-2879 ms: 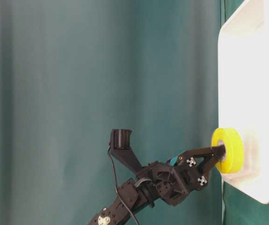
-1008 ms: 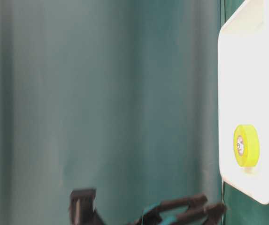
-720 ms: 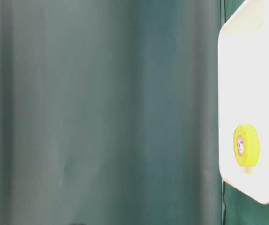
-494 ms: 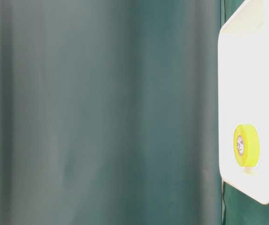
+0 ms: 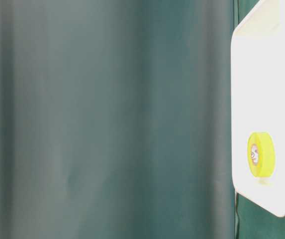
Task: Put the tape into the white case with the left arm.
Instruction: 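Open the left gripper and withdraw it from the tray, then move the left gripper to the blue tape roll and grasp it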
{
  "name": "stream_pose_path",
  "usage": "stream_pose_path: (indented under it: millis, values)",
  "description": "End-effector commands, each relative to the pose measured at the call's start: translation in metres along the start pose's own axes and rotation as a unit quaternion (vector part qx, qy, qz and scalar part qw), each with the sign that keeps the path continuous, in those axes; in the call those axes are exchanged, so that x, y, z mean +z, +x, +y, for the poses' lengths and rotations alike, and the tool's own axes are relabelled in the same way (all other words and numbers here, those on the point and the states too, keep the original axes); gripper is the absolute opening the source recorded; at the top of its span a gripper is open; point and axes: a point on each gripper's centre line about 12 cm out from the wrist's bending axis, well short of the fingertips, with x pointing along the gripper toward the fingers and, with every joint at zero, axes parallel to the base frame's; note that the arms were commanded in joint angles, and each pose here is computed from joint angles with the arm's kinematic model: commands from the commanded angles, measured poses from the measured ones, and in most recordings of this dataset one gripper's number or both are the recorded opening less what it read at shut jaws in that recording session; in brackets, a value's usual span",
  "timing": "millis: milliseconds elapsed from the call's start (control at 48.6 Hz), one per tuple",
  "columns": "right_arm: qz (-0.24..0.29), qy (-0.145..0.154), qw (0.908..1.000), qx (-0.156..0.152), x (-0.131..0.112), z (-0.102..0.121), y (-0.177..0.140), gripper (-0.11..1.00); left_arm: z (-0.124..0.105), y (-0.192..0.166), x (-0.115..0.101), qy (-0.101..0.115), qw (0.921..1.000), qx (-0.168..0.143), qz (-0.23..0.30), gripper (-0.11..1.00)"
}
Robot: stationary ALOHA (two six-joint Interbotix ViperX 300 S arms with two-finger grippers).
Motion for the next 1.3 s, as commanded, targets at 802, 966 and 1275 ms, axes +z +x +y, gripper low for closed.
stream_pose_path:
  millis: [802, 966, 1275]
  values:
    - [-0.004, -0.001, 1.0, -0.001, 0.002, 0.0, 0.001, -0.09, -0.072, -0.017, -0.022, 0.125, 0.9842, -0.125, 0.012, 0.99]
    - [-0.005, -0.001, 1.0, -0.001, 0.003, 0.0, 0.001, -0.09, -0.073, -0.018, -0.025, 0.132, 0.9826, -0.128, 0.024, 0.99]
    - [-0.004, -0.001, 1.0, -0.001, 0.002, 0.0, 0.001, -0.09, -0.084, -0.015, -0.025, 0.145, 0.9786, -0.144, 0.024, 0.99]
